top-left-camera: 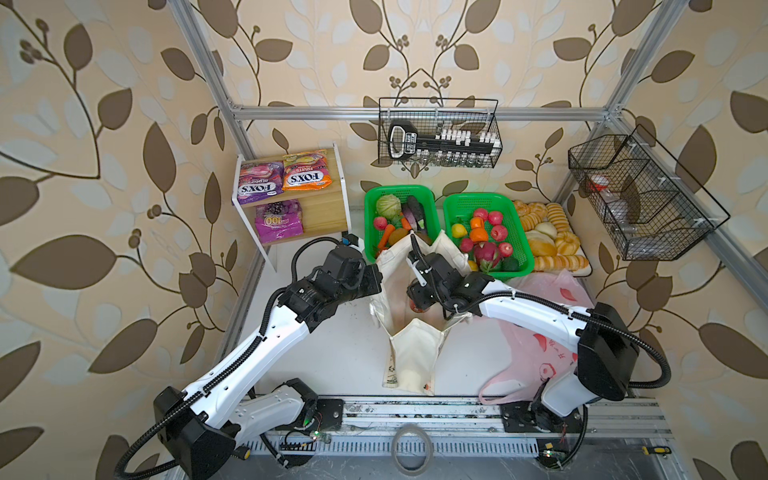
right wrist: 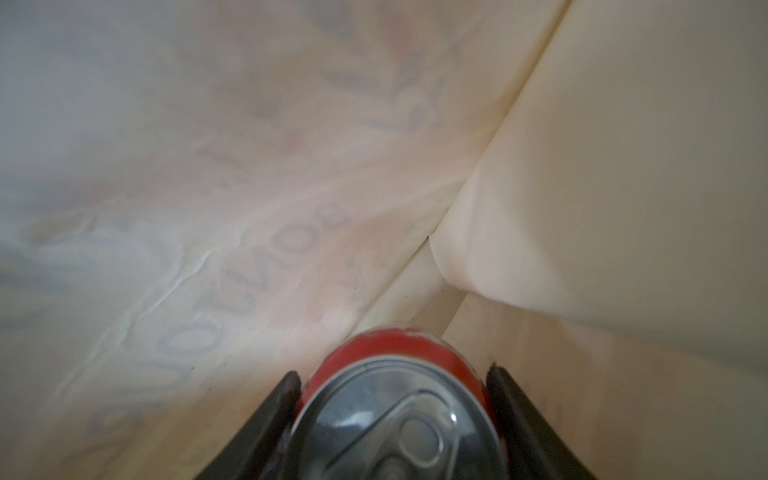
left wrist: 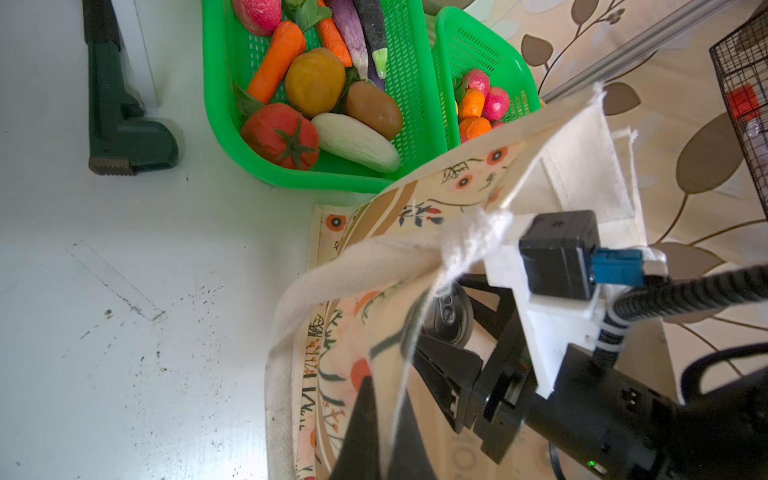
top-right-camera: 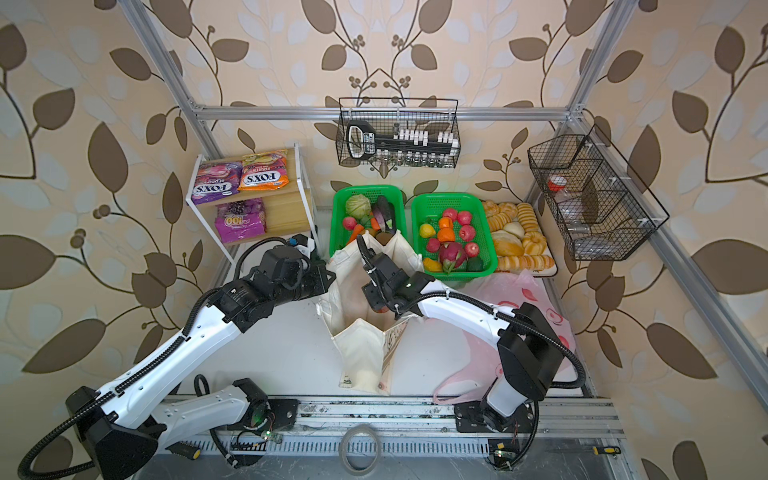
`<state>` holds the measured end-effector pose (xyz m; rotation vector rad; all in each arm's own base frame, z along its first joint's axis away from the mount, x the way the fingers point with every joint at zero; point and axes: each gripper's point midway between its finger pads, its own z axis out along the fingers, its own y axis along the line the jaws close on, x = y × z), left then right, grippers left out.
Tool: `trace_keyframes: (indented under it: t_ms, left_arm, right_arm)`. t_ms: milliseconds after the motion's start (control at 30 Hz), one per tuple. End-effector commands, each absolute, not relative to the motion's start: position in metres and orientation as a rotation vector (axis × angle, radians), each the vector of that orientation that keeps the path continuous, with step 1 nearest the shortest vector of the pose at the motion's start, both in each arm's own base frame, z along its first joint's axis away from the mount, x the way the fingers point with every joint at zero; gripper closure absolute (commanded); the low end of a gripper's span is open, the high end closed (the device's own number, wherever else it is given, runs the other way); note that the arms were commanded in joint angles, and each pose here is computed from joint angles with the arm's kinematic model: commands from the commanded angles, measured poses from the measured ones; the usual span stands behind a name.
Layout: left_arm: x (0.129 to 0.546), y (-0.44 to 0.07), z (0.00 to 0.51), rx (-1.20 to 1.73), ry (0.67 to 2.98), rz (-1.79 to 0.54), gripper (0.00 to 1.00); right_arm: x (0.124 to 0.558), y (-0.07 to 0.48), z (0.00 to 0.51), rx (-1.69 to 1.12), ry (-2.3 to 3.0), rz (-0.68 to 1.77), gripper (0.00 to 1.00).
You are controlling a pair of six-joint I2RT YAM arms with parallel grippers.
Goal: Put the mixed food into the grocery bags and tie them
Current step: 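Lower the can into the bag with the right gripper while the left holds the rim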
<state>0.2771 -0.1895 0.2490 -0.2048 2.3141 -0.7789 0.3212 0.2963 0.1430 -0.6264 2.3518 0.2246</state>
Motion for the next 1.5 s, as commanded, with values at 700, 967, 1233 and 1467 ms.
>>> trace_keyframes:
  t_ms: [700, 967, 1233, 1467]
  left_arm:
    - [0.268, -0.188, 0.257, -0.275, 2.281, -0.872, 1.00]
    - [0.270, -0.183, 0.256, -0.269, 2.277, -0.826, 1.00]
    - [0.271, -0.181, 0.260, -0.251, 2.267, -0.800, 1.00]
    - [0.272, -0.180, 0.266, -0.229, 2.249, -0.790, 0.88]
  right_arm:
    - [0.395, 0.306, 0.142, -0.253, 2.256, 0.145, 0.71]
    - [0.389, 0.301, 0.101, -0.289, 2.326, 0.099, 0.69]
    - [0.380, 0.303, 0.097, -0.311, 2.370, 0.166, 0.63]
    - [0.378, 0.316, 0.126, -0.377, 2.333, 0.257, 0.51]
